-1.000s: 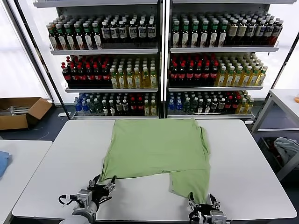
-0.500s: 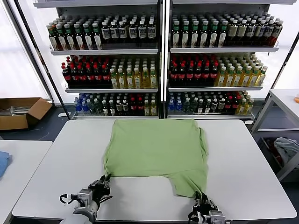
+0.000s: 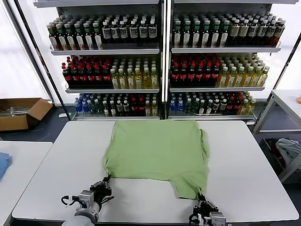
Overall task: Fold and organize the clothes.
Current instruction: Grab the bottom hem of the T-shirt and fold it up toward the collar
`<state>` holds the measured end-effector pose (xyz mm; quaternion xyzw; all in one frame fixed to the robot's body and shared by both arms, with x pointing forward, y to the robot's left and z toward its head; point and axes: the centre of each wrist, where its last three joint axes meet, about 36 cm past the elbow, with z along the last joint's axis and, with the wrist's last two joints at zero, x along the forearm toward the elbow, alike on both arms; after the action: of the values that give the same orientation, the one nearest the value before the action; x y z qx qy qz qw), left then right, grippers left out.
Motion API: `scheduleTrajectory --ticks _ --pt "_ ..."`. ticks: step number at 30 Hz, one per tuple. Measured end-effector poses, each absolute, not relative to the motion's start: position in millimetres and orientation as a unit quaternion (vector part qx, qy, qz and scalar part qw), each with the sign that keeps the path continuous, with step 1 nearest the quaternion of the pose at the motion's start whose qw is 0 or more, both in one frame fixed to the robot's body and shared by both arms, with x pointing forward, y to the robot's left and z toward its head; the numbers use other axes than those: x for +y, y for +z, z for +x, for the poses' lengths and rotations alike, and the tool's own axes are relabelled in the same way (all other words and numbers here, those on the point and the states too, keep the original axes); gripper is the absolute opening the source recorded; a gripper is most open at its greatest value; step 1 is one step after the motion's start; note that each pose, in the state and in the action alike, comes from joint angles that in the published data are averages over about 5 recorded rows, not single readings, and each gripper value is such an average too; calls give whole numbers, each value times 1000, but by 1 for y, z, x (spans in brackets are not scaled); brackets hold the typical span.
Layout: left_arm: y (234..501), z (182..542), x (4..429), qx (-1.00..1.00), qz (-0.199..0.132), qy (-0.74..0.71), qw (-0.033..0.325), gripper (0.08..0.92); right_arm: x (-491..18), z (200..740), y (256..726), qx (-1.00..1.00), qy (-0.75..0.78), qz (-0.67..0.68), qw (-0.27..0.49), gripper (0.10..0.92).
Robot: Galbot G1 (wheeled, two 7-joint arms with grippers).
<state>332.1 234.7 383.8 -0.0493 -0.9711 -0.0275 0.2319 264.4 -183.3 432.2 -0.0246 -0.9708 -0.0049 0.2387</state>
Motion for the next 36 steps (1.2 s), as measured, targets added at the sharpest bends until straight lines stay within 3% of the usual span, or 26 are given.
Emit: scheduleTrajectory --ticks 7,13,24,36 --pt "398 336 231 -983 -51 -25 174 83 -187 277 443 -979 -10 -18 202 107" --pt "402 341 233 -988 -50 -23 147 83 -192 298 449 -985 -10 -18 170 107" --pt "402 365 239 -991 -50 -4 125 83 -200 358 449 -992 0 -16 124 107" --pt "399 414 243 -991 -51 16 122 83 -199 435 448 -994 8 -20 109 107"
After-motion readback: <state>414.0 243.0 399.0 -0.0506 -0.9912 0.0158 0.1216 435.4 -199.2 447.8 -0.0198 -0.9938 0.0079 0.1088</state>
